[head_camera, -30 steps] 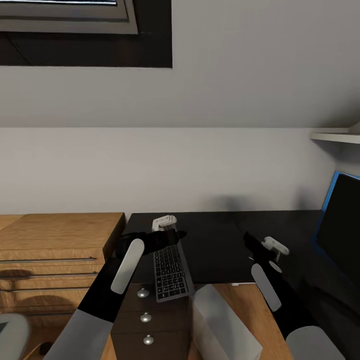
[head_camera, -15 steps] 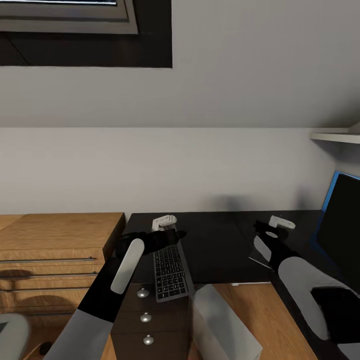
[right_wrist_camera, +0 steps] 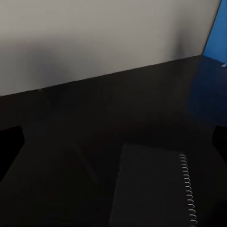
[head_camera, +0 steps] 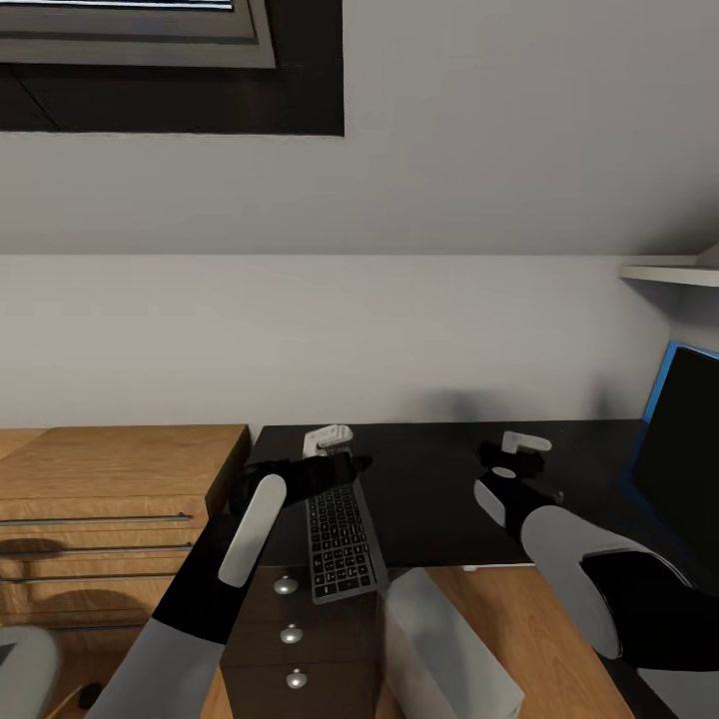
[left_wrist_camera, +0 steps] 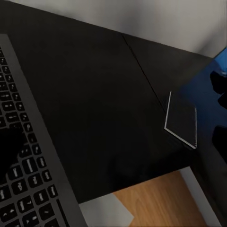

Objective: In the bedroom, organize the workspace by keeping the computer under the desk, ensuring the monitor is on the desk, placing the keyboard on the desk next to the monitor, placing the mouse on the desk next to the keyboard, moving the folder from the swivel chair onto the desk next to the mouse, stacking the notebook on top of the folder with the pen on top of the notebook, and positioning the swivel chair next to the desk.

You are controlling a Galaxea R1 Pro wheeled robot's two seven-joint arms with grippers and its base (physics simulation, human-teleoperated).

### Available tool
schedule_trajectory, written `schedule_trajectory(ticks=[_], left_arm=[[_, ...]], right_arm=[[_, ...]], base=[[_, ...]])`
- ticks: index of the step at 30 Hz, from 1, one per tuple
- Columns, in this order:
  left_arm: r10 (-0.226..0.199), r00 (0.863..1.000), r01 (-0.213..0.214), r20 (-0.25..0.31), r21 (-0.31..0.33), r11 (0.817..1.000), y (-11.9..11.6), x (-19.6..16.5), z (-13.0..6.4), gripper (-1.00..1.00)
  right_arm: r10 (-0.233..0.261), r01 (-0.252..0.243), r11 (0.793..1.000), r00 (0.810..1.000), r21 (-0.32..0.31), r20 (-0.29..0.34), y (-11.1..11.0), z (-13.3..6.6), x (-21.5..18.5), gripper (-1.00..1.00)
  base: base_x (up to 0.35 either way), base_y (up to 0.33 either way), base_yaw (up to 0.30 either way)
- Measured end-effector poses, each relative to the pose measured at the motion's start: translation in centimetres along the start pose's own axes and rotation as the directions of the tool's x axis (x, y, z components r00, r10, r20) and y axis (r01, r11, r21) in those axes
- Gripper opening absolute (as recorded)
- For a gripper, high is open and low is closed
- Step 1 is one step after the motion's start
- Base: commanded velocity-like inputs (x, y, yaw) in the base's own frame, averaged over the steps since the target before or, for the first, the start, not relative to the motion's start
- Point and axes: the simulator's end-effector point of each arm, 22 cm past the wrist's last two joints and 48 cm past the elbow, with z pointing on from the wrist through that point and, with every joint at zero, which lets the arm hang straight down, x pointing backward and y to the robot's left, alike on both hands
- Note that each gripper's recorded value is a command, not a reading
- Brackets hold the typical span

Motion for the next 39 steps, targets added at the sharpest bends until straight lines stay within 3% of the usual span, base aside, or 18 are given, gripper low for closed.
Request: schedule_trajectory(ticks=[30, 39], left_arm=[[0.001, 1.0, -0.001, 0.001, 0.003, 1.0, -0.1, -0.1, -0.1, 1.0], [0.0, 1.0, 0.0, 0.003, 0.003, 1.0, -0.1, -0.2, -0.2, 1.0]], right_arm=[[-0.017, 0.017, 1.0, 1.0, 0.0, 0.006, 0.0, 0.0, 0.0, 1.0], [-0.019, 0.019, 1.0, 1.0, 0.012, 0.009, -1.0, 0.3, -0.1, 1.0]], base=[[0.001, 0.0, 0.0], [0.277, -0.001, 0.0]])
